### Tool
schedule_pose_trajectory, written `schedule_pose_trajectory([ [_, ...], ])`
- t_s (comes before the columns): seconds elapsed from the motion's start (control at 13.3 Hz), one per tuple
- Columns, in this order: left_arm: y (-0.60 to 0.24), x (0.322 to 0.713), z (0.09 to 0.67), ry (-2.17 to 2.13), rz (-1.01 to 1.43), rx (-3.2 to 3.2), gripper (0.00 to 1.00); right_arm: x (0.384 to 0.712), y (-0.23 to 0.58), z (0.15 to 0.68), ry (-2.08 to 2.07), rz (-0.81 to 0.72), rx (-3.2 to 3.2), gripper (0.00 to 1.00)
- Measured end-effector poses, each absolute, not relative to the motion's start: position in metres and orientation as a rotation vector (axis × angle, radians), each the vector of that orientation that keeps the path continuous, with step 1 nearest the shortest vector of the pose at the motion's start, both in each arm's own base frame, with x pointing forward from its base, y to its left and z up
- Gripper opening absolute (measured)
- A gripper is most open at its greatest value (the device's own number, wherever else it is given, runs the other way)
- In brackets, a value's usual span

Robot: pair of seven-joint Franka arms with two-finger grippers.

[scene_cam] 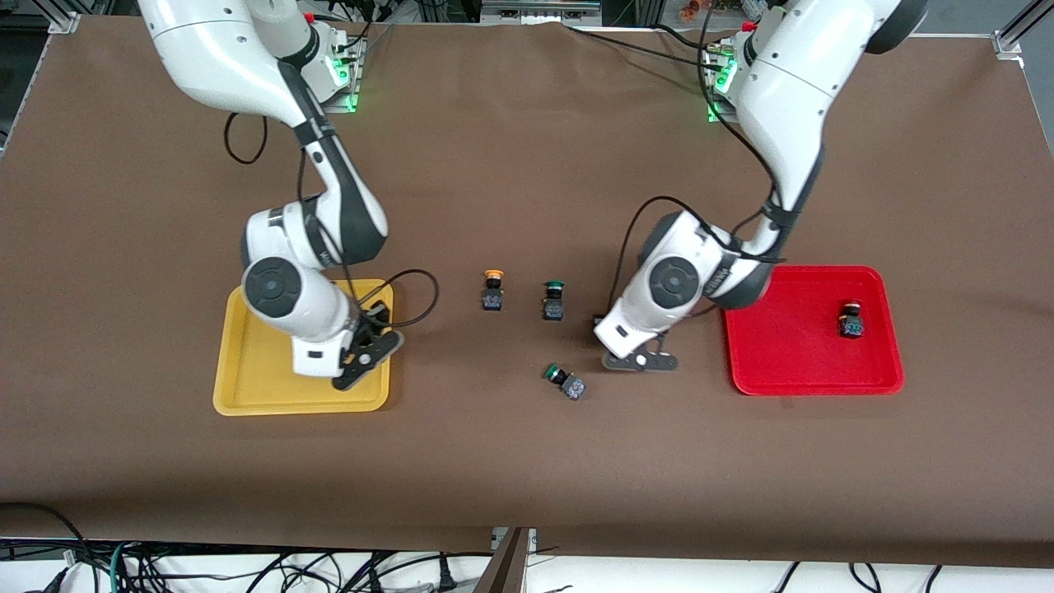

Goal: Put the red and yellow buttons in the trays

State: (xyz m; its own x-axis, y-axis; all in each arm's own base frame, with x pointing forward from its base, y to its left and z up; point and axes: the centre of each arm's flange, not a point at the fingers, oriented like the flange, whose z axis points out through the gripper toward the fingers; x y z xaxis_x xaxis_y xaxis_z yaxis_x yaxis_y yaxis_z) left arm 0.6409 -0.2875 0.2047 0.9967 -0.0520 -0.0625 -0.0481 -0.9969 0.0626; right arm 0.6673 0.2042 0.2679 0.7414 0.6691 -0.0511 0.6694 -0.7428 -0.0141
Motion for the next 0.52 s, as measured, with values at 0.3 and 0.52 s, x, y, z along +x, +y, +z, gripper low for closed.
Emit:
schedule_pose_trajectory([
  [0.3,-0.168,0.674,0.240,-0.172,-0.180,3.086,0.41,0.664,0.140,0.244,1.082,-0.184,2.897,0.40],
  [0.52,-0.105,0.678,0.248,-0.299,-0.243,3.066,0.41,0.662,0.121,0.235,1.063,-0.171,2.892,0.40],
])
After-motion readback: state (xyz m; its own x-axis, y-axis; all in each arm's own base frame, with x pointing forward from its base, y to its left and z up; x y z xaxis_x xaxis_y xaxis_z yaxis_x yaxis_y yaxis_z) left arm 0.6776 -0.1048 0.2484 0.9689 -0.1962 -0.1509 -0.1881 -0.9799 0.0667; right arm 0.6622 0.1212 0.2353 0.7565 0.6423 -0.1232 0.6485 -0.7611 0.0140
